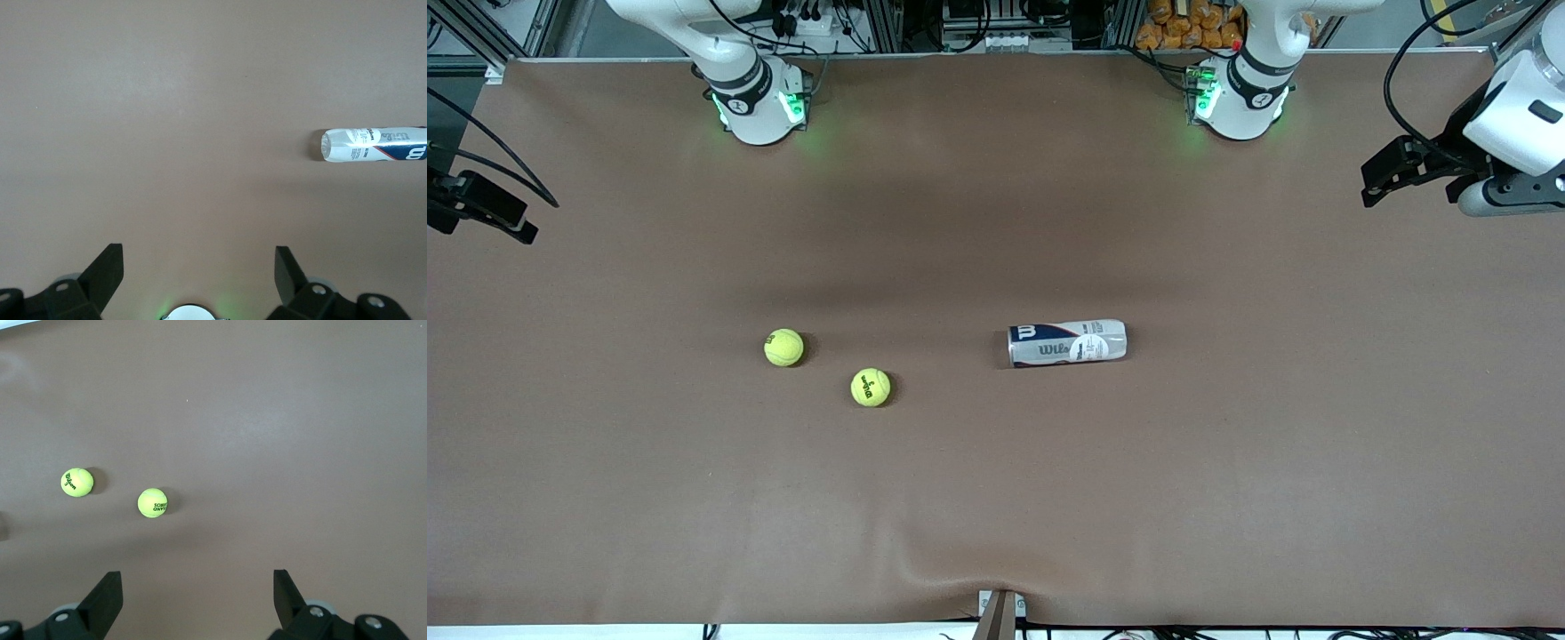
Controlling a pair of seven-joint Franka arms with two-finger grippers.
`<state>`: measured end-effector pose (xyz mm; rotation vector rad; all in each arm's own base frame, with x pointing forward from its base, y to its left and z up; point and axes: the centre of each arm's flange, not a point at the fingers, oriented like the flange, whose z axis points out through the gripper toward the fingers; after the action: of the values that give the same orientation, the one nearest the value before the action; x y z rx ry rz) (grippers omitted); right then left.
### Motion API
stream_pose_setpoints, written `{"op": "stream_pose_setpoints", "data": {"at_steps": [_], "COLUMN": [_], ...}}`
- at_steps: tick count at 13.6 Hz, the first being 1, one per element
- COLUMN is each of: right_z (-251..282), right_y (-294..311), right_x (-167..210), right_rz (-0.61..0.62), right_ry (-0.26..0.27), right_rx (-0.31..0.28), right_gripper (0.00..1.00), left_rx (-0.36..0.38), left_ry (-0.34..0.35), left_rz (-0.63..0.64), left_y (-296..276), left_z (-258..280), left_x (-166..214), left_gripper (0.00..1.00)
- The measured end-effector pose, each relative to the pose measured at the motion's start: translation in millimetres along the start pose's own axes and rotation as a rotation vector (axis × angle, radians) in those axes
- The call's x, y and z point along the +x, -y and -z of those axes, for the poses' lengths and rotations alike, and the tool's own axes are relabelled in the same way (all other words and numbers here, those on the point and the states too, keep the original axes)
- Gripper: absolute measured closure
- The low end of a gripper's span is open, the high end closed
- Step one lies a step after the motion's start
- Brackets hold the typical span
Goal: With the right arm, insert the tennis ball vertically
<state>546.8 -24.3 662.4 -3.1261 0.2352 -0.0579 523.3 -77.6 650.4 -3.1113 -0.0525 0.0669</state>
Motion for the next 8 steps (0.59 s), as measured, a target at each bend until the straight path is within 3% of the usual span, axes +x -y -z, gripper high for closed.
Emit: {"op": "stream_pose_setpoints", "data": {"at_steps": [8], "right_z": [0.1], "right_y": [0.0], "right_x": [0.1], "right_rz": [0.0], "right_ry": [-0.001], "right_rx": [0.0], "right_gripper": [0.0], "left_rx": [0.003], "left_ry": [0.018], "left_rz": [-0.006], "left_y": [-1.0], "left_z": [-9.2], "left_x": [5.9], "left_gripper": [0.0]}}
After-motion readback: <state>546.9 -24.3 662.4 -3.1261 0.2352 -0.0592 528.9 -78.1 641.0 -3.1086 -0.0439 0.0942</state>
